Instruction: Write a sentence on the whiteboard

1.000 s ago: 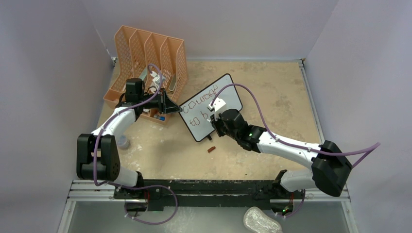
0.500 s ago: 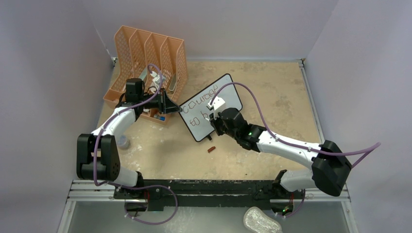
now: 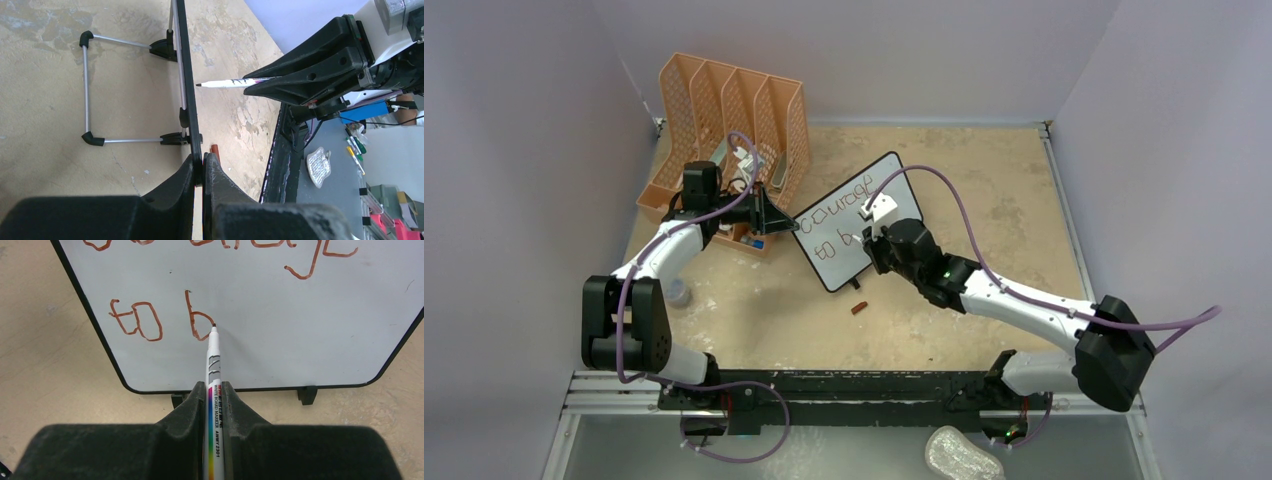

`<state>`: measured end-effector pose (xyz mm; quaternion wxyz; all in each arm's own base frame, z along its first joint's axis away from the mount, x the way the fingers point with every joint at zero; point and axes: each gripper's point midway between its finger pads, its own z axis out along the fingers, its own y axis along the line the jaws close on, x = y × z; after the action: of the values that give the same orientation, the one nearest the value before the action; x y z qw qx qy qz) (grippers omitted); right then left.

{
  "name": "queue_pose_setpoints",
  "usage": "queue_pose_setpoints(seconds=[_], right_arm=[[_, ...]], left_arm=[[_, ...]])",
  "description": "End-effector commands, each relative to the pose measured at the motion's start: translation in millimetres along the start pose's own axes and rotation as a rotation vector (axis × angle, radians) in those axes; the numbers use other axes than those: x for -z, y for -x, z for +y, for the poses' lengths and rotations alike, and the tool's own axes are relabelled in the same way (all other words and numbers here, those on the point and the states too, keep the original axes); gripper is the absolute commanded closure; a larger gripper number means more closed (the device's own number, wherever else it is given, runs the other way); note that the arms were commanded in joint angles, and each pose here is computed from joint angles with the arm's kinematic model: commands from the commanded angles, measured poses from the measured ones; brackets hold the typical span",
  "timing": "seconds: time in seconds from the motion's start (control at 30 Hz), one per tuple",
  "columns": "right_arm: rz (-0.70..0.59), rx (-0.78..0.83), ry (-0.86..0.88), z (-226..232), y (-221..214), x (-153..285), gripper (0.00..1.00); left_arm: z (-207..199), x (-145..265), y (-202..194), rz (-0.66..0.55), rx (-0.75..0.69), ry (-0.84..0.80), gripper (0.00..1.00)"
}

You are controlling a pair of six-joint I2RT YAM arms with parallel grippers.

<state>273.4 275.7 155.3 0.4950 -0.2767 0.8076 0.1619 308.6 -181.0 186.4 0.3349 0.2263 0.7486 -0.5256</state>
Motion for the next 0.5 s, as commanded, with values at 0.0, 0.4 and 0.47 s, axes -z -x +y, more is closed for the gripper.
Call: queue_pose_setpoints(seconds=[0.0, 0.4, 0.47], right_arm=[[-0.051, -0.016, -0.024, -4.2, 13.2, -2.7, 1.00], [-0.054, -0.024, -0.030, -5.1, 11.9, -8.4, 1.00], [-0.053, -0.021, -0.030, -5.7, 11.3, -8.8, 1.00]], left_arm=[[6.6, -4.9, -4.9, 0.020, -0.012, 0.019, 1.00], [7.1, -5.1, -5.3, 0.021, -0.011, 0.020, 1.00], [6.9, -5.1, -5.1, 0.020, -0.012, 0.019, 1.00]])
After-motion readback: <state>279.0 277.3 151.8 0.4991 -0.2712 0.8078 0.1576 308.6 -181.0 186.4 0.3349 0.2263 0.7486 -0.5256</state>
